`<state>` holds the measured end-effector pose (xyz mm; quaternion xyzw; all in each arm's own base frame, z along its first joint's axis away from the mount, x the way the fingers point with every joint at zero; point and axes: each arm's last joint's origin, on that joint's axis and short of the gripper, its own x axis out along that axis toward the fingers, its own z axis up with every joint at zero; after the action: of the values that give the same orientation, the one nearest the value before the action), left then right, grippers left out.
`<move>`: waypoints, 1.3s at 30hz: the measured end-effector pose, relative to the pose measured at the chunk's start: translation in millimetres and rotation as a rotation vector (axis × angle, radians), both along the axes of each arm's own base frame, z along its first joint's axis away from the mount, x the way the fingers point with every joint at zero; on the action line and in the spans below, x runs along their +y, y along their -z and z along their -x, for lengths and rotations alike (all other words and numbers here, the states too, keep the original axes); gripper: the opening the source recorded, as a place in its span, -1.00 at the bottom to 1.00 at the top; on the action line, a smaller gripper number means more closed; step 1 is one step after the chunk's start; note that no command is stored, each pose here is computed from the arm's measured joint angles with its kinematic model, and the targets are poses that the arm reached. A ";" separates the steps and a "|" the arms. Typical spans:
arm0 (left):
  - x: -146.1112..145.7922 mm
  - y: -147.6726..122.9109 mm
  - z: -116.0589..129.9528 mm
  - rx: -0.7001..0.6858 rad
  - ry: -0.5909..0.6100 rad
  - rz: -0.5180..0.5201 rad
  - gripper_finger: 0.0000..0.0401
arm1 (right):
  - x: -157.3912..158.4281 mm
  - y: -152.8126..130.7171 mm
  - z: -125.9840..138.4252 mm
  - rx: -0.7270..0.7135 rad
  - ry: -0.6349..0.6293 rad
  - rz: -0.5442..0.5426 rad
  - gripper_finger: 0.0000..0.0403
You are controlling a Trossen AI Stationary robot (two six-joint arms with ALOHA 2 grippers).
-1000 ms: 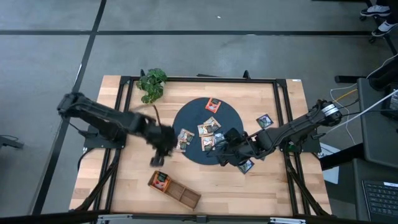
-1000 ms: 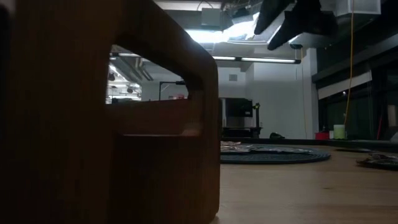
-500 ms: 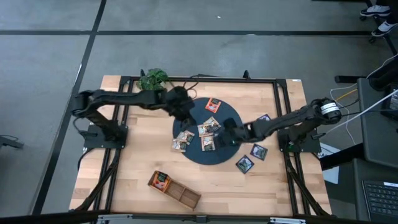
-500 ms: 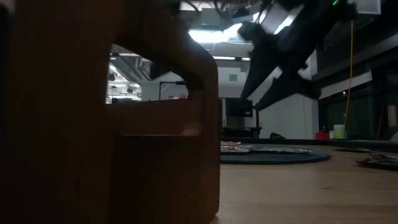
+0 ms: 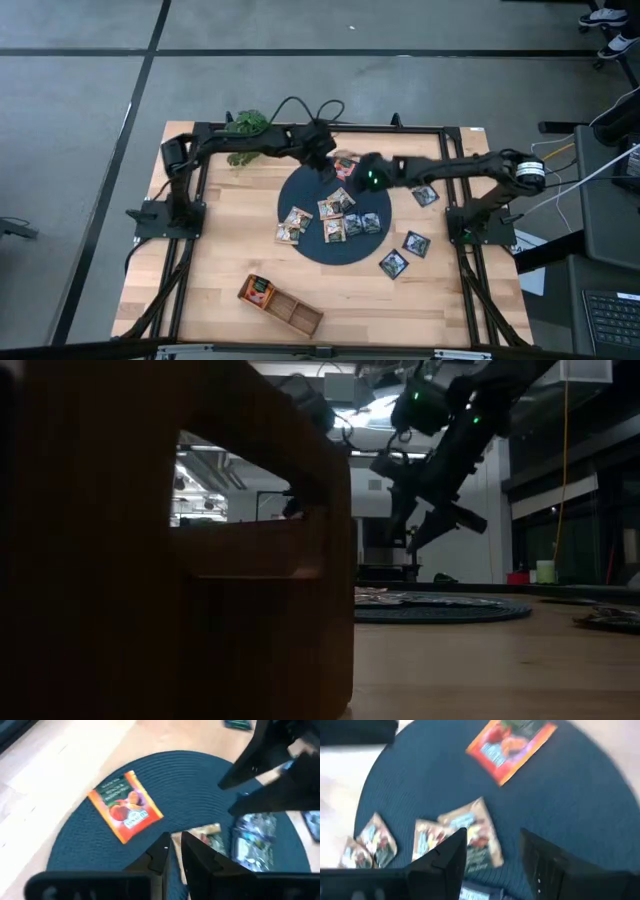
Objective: Pick & Place Tea
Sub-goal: Put the orange tea bag into the left section of the wooden organizer
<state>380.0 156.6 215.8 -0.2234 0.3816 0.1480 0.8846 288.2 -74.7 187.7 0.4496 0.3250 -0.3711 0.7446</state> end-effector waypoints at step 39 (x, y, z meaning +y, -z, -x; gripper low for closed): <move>-7.2 56.7 -28.5 0.046 -0.013 0.198 -0.99 | -78.1 -4.4 30.7 -0.157 -0.233 -0.161 -0.12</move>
<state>408.4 149.4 159.0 -0.3089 0.4129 0.1203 0.8483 257.4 -152.8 192.1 0.4946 0.3445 -0.2189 0.7673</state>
